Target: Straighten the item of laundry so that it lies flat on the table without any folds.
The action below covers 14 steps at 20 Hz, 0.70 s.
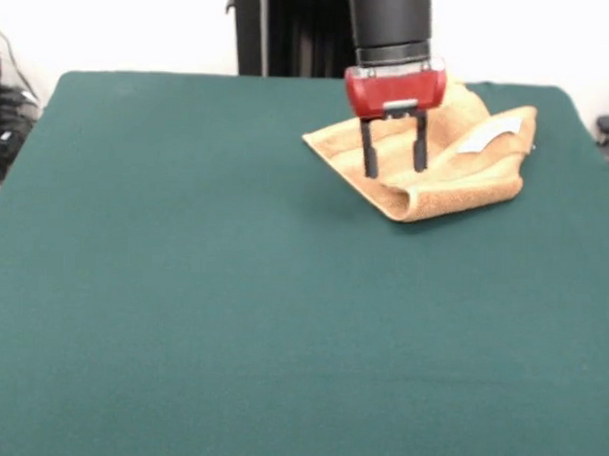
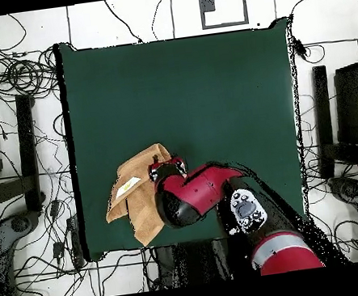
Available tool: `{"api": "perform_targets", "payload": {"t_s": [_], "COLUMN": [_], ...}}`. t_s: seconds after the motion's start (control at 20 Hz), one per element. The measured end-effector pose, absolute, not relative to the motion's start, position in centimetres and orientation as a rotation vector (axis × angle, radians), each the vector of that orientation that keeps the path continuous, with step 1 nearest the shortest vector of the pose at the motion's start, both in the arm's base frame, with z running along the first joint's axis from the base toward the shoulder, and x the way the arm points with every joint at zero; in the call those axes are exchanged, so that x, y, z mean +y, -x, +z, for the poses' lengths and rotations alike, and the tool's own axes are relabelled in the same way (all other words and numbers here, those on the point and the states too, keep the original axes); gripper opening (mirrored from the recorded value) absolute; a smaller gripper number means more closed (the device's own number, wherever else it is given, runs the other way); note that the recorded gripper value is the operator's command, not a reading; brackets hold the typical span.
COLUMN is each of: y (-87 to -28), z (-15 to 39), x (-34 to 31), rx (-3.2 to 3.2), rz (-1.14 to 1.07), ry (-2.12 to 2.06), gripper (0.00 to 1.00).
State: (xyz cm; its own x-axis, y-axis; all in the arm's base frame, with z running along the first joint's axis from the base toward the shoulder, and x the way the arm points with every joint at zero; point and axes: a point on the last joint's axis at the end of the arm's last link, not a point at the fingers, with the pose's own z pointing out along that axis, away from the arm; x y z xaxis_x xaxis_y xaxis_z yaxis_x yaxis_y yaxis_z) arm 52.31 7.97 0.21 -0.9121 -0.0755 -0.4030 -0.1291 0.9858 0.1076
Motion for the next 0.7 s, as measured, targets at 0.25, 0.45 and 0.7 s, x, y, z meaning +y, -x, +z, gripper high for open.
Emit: {"api": "perform_targets", "payload": {"t_s": [0.25, 0.45, 0.7], "y": [-52.6, -52.4, -52.2], "z": [-0.6, -1.6, -2.7], "x": [6.2, 5.5, 5.8], "rx": [2.759, 2.812, 2.840], "rz": [0.161, 0.124, 0.155], "ry": [0.094, 0.080, 0.059], "gripper": [1.00, 1.00, 1.00]}}
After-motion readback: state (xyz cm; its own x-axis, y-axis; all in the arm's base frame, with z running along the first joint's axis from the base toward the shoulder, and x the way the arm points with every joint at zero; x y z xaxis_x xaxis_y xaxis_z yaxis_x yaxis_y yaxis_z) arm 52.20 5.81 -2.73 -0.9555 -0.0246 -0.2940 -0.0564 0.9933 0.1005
